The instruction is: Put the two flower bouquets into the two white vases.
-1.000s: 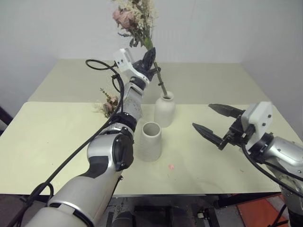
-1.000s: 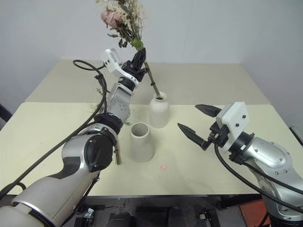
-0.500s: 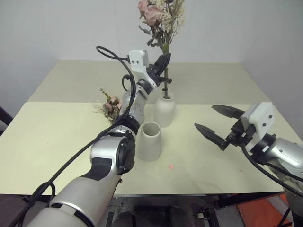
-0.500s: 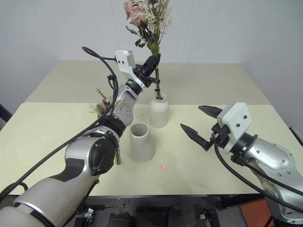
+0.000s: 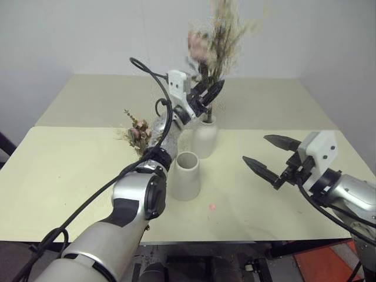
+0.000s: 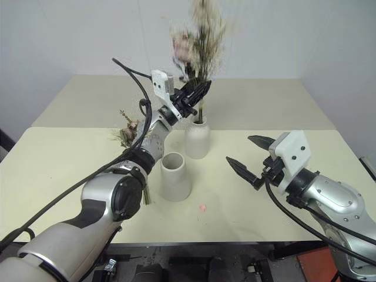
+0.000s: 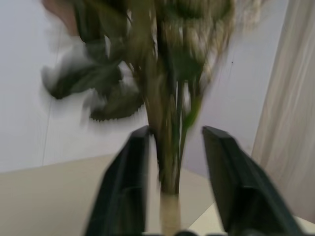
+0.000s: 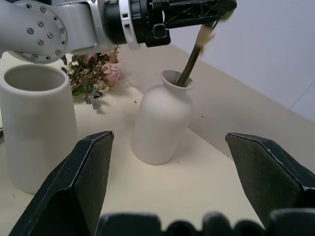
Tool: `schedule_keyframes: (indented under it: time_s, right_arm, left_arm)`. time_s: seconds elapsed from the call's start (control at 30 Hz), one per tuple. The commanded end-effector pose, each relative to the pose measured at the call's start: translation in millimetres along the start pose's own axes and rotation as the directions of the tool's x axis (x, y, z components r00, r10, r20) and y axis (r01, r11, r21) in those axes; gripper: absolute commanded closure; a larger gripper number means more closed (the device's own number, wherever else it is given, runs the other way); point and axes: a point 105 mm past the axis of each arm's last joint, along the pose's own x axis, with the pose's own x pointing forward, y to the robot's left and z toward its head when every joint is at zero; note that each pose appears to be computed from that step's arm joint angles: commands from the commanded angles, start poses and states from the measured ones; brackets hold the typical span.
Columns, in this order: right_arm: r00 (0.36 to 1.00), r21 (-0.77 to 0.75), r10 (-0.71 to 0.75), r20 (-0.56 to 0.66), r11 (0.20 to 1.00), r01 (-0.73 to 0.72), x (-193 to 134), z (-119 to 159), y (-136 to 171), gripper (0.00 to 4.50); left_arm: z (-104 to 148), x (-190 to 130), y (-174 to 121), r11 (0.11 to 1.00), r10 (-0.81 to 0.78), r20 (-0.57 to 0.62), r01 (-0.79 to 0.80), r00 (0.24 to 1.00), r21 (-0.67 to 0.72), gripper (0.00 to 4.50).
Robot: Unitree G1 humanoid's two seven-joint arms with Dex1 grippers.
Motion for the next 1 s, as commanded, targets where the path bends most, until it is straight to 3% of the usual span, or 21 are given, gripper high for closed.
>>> schedule_keyframes:
  time_s: [0.03,0.17,0.53,0.73,0.83,0.9,1.0]
  right_arm:
    - [0.999,-0.049,-0.031,0.041,0.998,0.033,-4,13,-2,0.2]
    - [0.999,-0.046,-0.039,0.03,0.998,0.04,-8,11,-2,0.2]
    - [0.999,-0.04,-0.035,-0.02,0.999,0.035,-11,-3,-10,0.2]
    - [0.999,-0.043,-0.041,-0.014,0.998,0.041,-12,-1,-13,0.2]
    - [0.999,-0.038,-0.044,-0.024,0.998,0.043,-17,-2,-14,0.2]
    - [0.998,-0.038,-0.046,-0.032,0.998,0.045,-25,-2,-17,0.2]
    - [0.997,-0.042,-0.03,-0.067,0.999,0.028,-39,-5,-22,0.2]
  left_arm:
    - [-1,-3,-2,0.995,-0.032,-0.026,0.034,0.999,0.095,1.32]
    - [0,-8,-2,0.984,-0.089,-0.068,0.098,0.994,0.149,0.02]
    - [49,-24,10,0.955,-0.248,-0.038,0.251,0.968,0.161,0.02]
    - [67,-62,24,0.888,-0.339,-0.199,0.382,0.919,0.254,0.02]
    - [77,-91,40,0.892,-0.267,-0.269,0.343,0.925,0.293,0.02]
    - [82,-112,51,0.891,-0.15,-0.324,0.269,0.934,0.365,0.02]
    - [89,-143,57,0.924,0.024,-0.344,0.11,0.939,0.365,0.02]
